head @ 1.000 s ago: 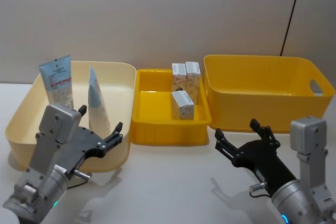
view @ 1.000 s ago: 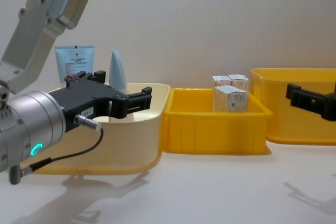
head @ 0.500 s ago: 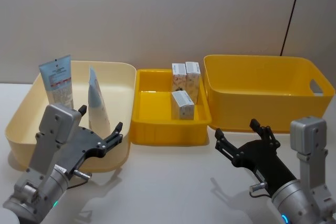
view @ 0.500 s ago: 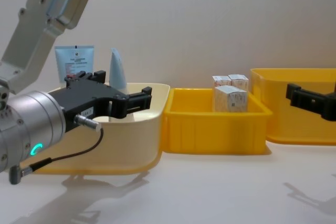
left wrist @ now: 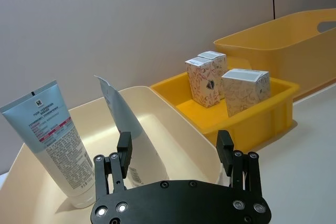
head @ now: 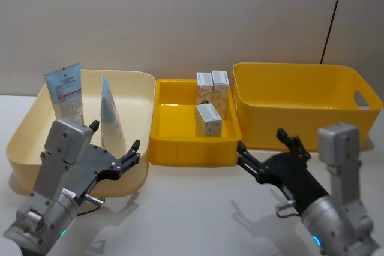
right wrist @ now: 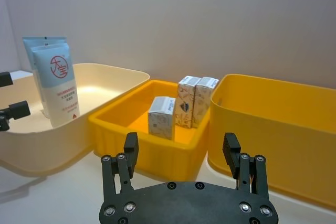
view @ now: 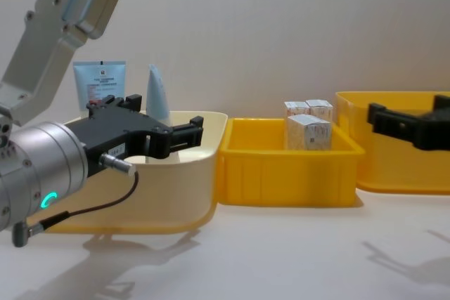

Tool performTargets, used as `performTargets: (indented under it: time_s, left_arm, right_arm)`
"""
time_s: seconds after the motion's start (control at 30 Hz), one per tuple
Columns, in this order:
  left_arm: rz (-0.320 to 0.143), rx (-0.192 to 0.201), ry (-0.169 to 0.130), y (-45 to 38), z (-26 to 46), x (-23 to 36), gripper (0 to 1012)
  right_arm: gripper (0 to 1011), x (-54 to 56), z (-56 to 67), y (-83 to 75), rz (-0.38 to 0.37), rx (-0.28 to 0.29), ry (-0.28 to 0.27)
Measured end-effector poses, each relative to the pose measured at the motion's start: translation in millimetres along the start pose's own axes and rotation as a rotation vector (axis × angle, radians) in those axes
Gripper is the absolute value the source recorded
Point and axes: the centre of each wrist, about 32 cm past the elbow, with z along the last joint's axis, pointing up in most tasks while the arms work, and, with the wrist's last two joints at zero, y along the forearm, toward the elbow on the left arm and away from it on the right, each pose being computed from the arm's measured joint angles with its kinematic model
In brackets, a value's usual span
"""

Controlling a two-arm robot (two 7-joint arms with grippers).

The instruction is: Bimanual collaborative sorting of washing and personal care products

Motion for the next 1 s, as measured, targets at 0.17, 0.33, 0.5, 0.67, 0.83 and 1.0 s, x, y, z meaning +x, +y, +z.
performTargets:
  time_s: [0.17,0.33,0.5,0.67,0.83,1.0]
  left_arm:
    - [0.0,0.0,0.0,0.0,0.0,0.0,1002]
    - [0.0,0.0,0.0,0.0,0.0,0.0,1002]
    - [0.0,0.0,0.0,0.0,0.0,0.0,1002]
    - [0.0,0.0,0.0,0.0,0.0,0.0,1002]
    - [0.0,0.0,0.0,0.0,0.0,0.0,1001]
    - [0.0,0.0,0.0,0.0,0.0,0.0,1002]
  right_arm:
    - [1001,-7.3,12.4,12.8,0.014,-0.019,-0.035]
    - [1001,-17.3,30.9,31.0,0.023,-0.052,-0.068]
    - [1001,-24.4,47.2,47.3,0.014,-0.096,-0.089]
    - [1001,-27.6,59.0,61.1,-0.008,-0.141,-0.099]
    - [1001,-27.4,69.6,76.3,-0.04,-0.2,-0.097]
    - [1001,-24.8,74.6,88.8,-0.062,-0.249,-0.082]
